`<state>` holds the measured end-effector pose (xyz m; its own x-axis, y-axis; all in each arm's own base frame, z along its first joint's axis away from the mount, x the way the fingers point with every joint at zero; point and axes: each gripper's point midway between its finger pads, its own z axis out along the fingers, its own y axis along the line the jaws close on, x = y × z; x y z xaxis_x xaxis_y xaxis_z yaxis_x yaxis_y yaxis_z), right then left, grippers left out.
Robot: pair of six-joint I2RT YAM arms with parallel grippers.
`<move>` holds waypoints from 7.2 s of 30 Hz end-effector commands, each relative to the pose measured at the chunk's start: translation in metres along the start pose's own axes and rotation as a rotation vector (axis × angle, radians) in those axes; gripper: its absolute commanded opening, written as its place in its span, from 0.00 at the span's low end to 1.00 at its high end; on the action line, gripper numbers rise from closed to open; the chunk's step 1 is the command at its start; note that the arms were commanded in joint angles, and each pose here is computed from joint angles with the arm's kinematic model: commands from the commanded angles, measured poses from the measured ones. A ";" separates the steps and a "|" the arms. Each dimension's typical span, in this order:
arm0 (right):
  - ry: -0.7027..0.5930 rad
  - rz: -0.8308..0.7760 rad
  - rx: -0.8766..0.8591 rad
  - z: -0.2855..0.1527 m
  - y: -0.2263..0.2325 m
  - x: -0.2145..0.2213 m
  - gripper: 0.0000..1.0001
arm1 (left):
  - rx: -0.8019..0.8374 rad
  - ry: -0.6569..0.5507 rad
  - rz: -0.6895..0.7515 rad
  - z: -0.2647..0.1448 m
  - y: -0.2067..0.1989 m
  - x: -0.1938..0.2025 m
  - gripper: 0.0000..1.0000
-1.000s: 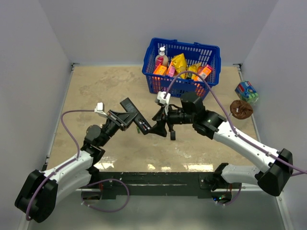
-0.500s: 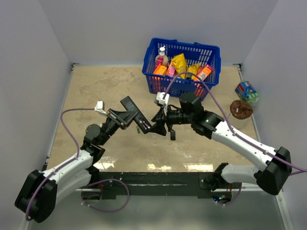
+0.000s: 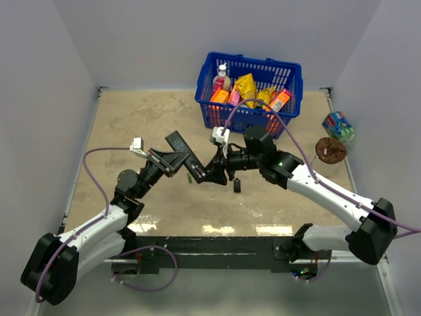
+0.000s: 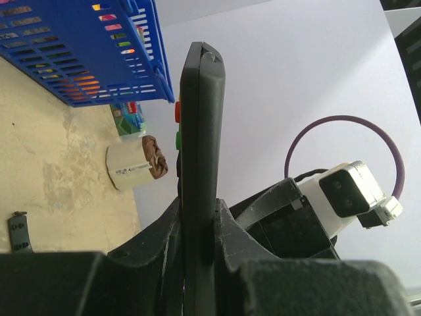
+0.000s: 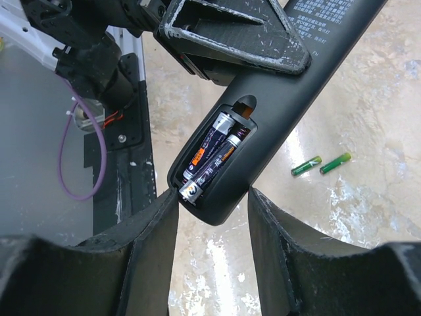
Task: Load the batteries into the remote control
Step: Load the battery into the remote control.
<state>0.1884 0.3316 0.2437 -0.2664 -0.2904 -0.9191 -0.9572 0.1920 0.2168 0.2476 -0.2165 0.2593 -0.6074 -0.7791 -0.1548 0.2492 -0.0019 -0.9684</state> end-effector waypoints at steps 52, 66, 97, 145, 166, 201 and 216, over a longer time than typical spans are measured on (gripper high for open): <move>-0.186 0.240 -0.050 -0.021 0.001 -0.028 0.83 | 0.069 -0.020 0.101 0.009 -0.030 -0.011 0.00; -0.163 0.298 -0.082 -0.007 -0.003 -0.013 0.69 | 0.078 -0.018 0.087 0.010 -0.032 -0.010 0.00; -0.154 0.313 -0.112 -0.002 -0.002 -0.010 0.39 | 0.111 0.000 0.071 0.010 -0.039 -0.007 0.00; -0.115 0.348 0.020 0.015 -0.015 -0.030 0.29 | 0.130 -0.007 0.207 0.017 -0.058 -0.010 0.00; -0.212 0.443 0.115 -0.003 -0.015 -0.067 0.70 | 0.130 -0.011 0.313 0.014 -0.051 -0.010 0.00; -0.156 0.501 0.074 0.024 -0.023 -0.028 0.16 | 0.280 -0.007 0.322 0.009 -0.086 -0.006 0.00; 0.002 0.456 0.035 0.046 -0.011 0.003 0.23 | 0.317 0.015 0.347 0.011 -0.095 -0.002 0.00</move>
<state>0.2229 0.3634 0.2632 -0.6449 -0.0272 -0.7638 -0.7295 0.3202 0.6045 0.2500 -0.2237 0.2882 -0.5267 -0.7209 -0.4503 0.4980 0.1676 -0.8508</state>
